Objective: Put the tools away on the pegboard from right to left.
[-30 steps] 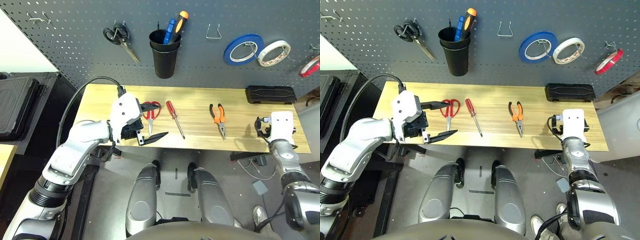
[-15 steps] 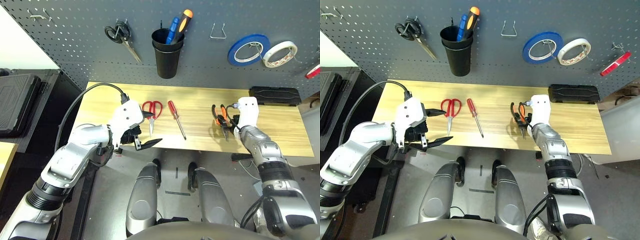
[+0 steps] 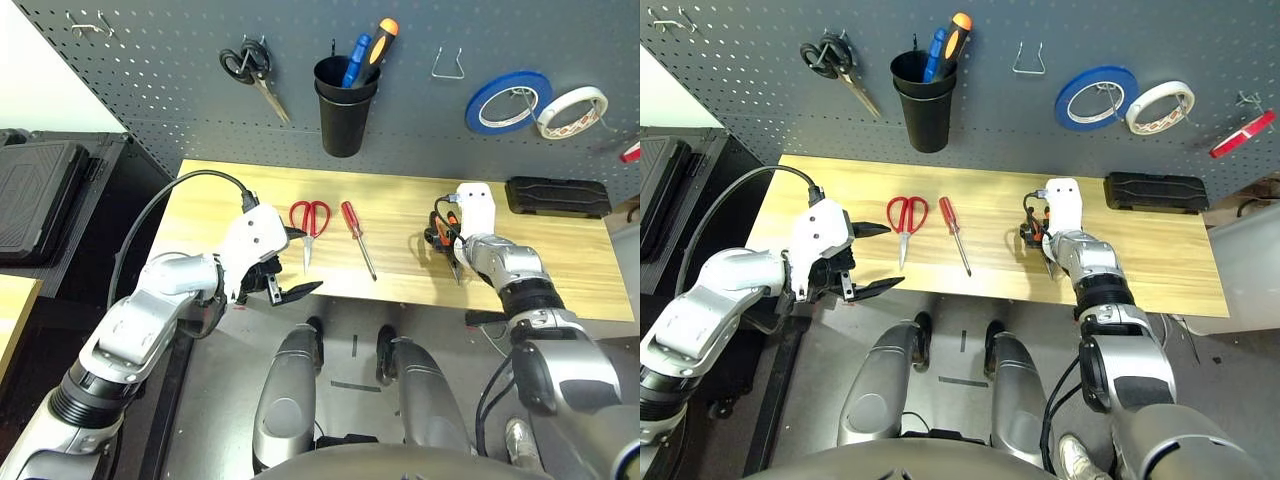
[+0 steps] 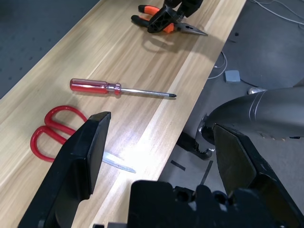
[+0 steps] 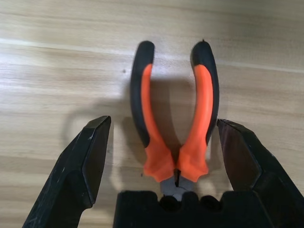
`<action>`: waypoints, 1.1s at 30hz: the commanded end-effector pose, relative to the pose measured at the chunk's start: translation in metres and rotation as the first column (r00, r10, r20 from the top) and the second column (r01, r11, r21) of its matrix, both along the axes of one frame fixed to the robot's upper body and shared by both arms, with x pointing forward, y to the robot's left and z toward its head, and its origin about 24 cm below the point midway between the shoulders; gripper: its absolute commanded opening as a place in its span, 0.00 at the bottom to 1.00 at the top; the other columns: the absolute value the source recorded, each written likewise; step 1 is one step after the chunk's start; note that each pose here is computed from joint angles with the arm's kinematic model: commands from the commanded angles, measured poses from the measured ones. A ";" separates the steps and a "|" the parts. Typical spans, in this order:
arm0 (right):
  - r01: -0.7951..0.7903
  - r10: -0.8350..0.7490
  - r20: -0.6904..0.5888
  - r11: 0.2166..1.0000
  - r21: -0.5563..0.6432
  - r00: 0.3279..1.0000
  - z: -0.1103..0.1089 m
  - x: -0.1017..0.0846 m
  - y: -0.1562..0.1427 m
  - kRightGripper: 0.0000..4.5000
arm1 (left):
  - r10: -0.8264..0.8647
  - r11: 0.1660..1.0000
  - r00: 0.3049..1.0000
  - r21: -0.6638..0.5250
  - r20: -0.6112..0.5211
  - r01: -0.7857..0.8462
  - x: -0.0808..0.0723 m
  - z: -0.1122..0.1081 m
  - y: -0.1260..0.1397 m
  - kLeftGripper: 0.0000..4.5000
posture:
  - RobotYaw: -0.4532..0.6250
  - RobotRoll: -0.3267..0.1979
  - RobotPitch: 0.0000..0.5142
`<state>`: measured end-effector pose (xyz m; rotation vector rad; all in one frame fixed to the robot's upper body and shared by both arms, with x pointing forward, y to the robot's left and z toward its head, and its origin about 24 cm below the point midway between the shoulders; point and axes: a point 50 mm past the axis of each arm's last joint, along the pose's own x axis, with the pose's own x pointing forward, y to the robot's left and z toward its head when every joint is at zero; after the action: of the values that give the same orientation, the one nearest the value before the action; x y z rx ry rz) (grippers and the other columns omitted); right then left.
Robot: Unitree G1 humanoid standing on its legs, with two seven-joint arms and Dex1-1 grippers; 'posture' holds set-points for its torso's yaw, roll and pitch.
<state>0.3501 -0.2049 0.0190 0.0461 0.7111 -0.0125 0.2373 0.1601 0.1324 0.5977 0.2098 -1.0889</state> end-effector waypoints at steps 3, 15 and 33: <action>0.058 -0.058 -0.091 0.998 -0.007 0.994 -0.019 -0.009 -0.006 0.99 | -0.002 1.000 1.000 0.022 -0.007 0.002 -0.004 0.000 0.000 1.00 | 0.70 0.62 0.59; 0.032 -0.035 -0.054 0.998 -0.056 0.998 -0.023 -0.010 -0.008 0.61 | 0.008 1.000 1.000 -0.017 0.007 -0.008 -0.001 0.003 -0.001 1.00 | 0.71 0.62 0.56; -0.143 0.257 0.506 0.957 -0.252 0.823 0.020 -0.043 -0.016 0.61 | 0.015 0.914 0.964 -0.395 0.265 0.094 -0.014 0.068 -0.009 1.00 | 0.72 0.62 0.48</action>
<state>0.3115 -0.2216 0.0354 -0.1935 0.1926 0.1066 0.2293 0.1535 0.1924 0.3682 -0.2093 -1.0236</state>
